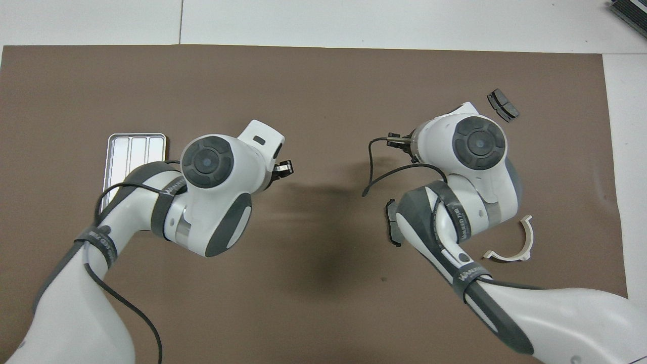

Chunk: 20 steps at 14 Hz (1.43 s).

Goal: Place bearing gear from tray to pile

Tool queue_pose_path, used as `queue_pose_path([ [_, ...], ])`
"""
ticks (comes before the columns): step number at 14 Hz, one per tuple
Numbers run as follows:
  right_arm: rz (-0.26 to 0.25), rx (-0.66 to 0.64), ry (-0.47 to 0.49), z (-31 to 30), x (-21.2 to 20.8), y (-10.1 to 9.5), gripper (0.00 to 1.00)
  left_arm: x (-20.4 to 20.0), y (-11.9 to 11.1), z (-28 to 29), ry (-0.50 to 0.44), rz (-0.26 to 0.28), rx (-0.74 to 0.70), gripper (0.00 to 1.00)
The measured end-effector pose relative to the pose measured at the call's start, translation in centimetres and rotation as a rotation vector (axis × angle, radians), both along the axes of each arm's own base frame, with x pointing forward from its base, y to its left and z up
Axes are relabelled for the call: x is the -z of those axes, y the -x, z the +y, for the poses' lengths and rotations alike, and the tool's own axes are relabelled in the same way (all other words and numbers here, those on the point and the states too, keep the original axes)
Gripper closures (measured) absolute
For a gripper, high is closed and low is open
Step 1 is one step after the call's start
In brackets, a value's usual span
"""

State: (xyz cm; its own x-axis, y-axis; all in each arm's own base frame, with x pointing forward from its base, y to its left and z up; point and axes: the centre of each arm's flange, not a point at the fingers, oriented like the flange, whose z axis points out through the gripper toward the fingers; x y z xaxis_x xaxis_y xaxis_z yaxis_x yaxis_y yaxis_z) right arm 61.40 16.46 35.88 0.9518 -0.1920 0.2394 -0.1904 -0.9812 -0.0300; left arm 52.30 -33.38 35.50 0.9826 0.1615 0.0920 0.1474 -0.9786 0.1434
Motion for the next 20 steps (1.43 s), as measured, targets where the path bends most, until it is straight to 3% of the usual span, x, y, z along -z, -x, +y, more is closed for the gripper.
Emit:
queue_pose_path([
  [4,0.062,-0.02,0.042,-9.2,2.8,0.2,0.66,3.2,3.0,-3.8,0.014,-0.006,0.048,0.71],
  [8,0.108,-0.058,0.057,-15.8,4.4,0.8,0.66,3.4,2.9,-3.7,0.019,-0.016,0.045,0.26],
  [10,0.129,-0.063,0.062,-18.4,5.2,1.4,0.66,2.0,1.3,-2.3,0.01,-0.013,0.012,0.03],
  [12,0.145,-0.064,0.065,-20.1,5.7,1.9,0.66,-1.5,-2.7,3.0,-0.021,0.019,-0.064,0.0],
  [13,0.153,-0.061,0.064,-20.4,5.8,2.0,0.61,-3.5,-4.6,6.5,-0.038,0.037,-0.084,0.0],
  [16,0.151,-0.07,0.065,-19.8,4.9,2.0,0.29,-7.4,-8.2,17.9,-0.072,0.067,-0.09,0.0],
  [19,0.146,-0.107,0.039,-15.3,1.4,2.0,0.0,-6.8,-9.4,27.4,-0.092,0.076,-0.003,0.0],
  [20,0.145,-0.114,0.022,-12.3,0.2,2.0,0.0,-6.1,-9.3,29.9,-0.096,0.082,0.031,0.0],
])
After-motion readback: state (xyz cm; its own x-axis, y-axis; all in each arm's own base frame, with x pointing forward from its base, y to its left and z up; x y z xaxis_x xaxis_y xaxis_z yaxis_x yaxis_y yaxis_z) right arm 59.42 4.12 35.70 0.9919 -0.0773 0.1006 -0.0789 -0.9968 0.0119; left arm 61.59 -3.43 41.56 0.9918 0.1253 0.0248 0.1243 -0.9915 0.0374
